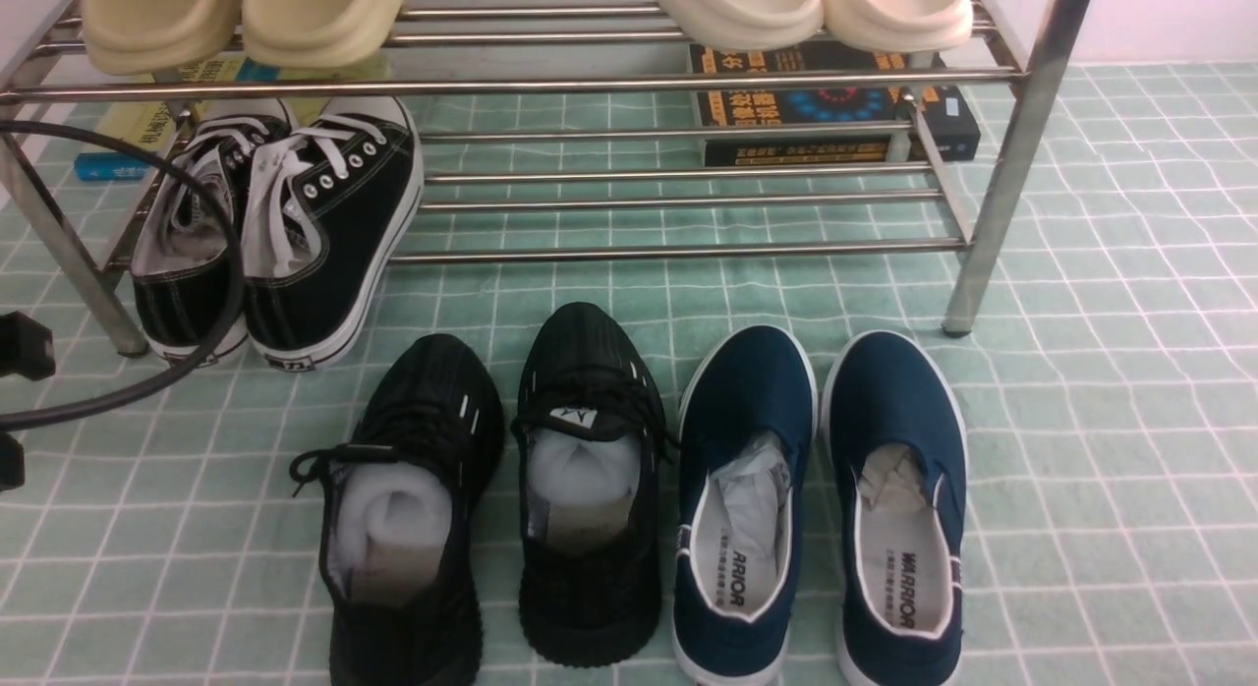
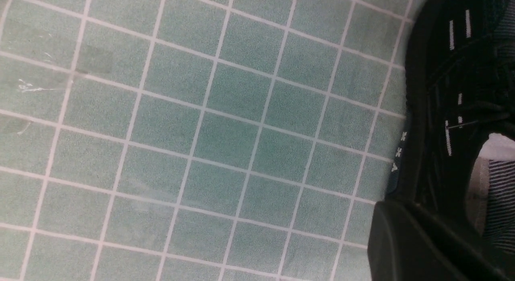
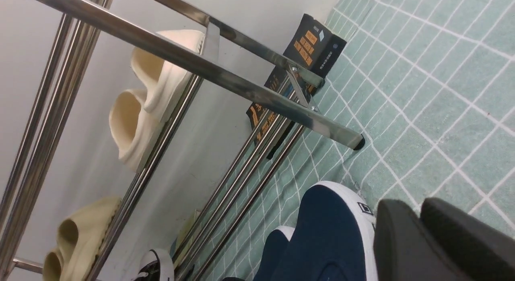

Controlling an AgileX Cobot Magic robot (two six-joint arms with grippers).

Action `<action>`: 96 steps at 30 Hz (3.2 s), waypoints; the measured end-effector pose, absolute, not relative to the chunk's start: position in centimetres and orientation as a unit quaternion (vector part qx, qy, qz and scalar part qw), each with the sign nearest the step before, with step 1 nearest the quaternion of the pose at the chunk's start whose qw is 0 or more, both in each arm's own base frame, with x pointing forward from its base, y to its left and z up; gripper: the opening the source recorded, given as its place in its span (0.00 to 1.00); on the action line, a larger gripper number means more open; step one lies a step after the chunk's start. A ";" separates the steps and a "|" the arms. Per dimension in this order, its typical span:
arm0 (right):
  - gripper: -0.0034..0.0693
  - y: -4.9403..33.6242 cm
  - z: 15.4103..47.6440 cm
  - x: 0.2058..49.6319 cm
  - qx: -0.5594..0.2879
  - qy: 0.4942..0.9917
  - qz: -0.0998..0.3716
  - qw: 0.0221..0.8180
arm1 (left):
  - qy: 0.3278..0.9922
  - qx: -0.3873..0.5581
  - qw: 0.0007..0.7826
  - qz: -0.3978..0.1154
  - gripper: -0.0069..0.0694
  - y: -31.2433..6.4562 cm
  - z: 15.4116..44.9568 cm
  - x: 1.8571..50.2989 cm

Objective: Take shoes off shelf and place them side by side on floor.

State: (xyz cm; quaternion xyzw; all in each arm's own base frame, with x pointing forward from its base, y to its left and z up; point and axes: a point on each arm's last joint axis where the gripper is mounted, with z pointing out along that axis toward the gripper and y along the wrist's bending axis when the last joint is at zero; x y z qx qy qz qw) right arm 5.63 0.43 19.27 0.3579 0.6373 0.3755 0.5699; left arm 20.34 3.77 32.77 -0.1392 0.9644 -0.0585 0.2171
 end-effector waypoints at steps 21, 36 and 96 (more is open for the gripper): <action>0.22 0.0 17.4 5.2 0.088 0.805 0.076 0.582 | 0.971 -0.118 0.201 -0.054 0.16 3.7 32.6 20.0; 0.24 0.6 17.4 5.2 -0.051 0.805 0.019 0.590 | 0.971 -0.118 0.200 -0.054 0.16 3.7 32.6 20.0; 0.36 0.2 17.4 5.2 -0.019 0.807 -0.004 0.590 | 0.730 0.040 0.682 -0.030 0.11 -3.0 31.4 1.0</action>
